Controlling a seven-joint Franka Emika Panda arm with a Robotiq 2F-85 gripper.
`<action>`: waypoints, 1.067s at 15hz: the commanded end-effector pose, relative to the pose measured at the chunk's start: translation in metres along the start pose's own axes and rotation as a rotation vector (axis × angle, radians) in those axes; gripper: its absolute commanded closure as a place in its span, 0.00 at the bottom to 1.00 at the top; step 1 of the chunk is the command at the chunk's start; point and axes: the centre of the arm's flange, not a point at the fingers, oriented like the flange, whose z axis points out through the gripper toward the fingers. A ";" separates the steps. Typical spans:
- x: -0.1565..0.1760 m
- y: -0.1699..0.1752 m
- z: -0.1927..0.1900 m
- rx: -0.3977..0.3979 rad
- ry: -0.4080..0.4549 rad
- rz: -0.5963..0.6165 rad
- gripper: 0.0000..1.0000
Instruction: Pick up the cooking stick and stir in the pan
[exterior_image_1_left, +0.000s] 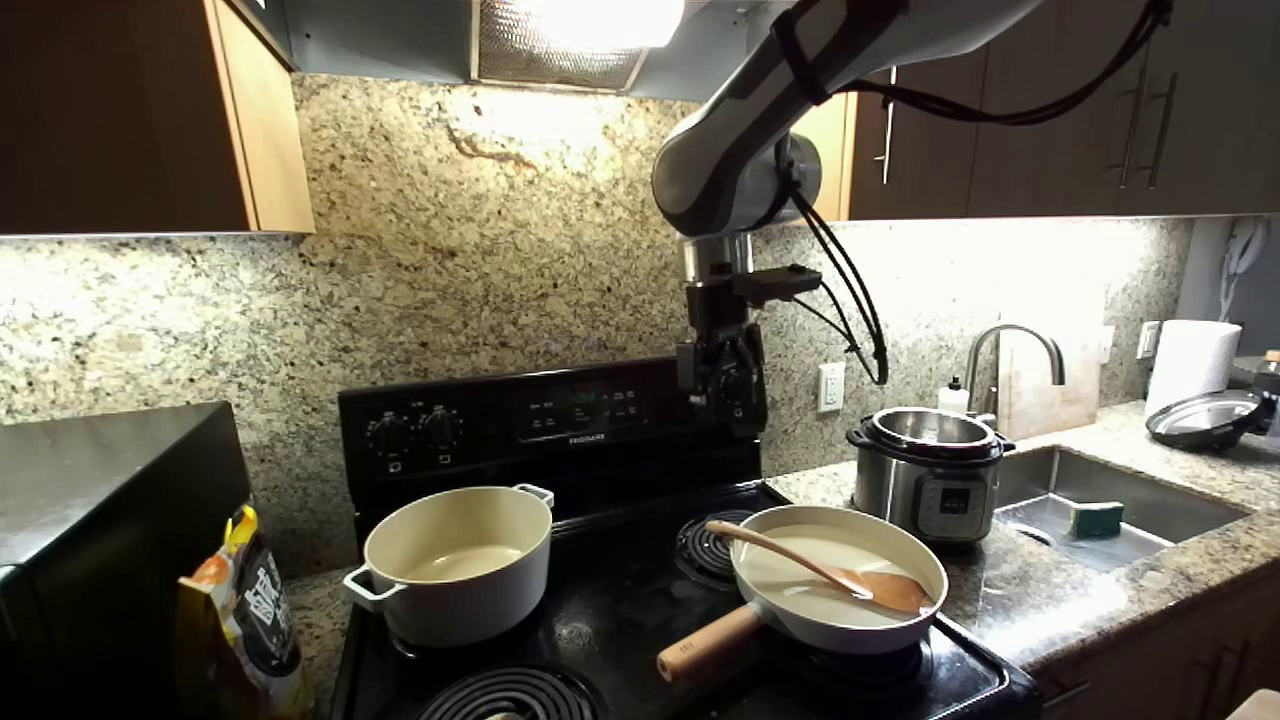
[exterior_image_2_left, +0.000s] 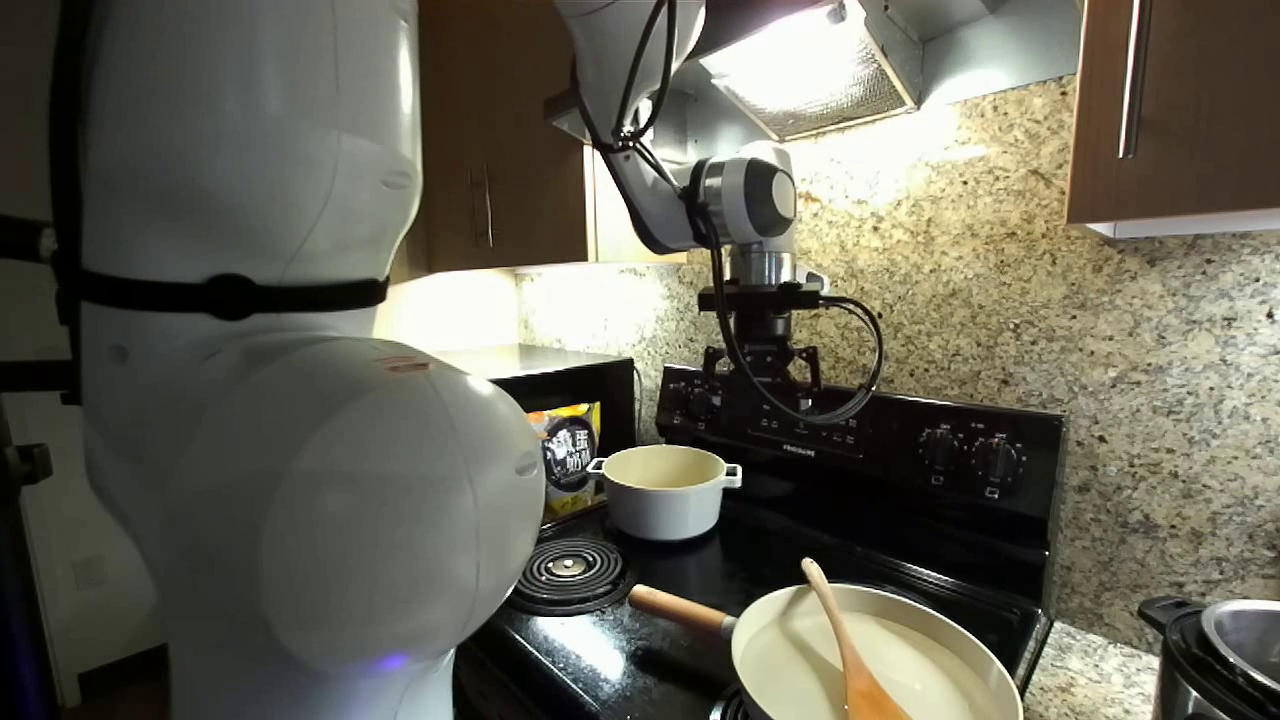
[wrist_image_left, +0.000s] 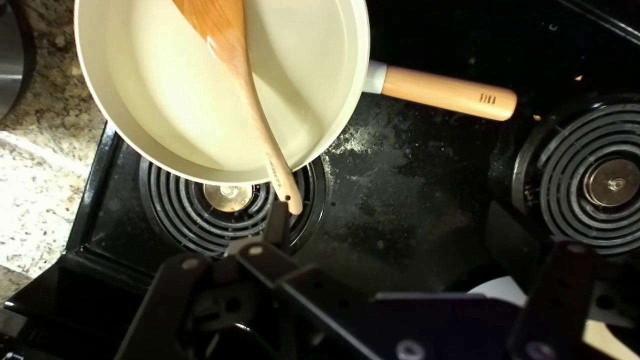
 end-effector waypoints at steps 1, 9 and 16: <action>0.014 0.012 0.017 -0.051 0.060 -0.040 0.00; 0.044 0.059 0.089 -0.096 0.141 -0.263 0.00; 0.052 0.073 0.120 -0.088 0.130 -0.375 0.00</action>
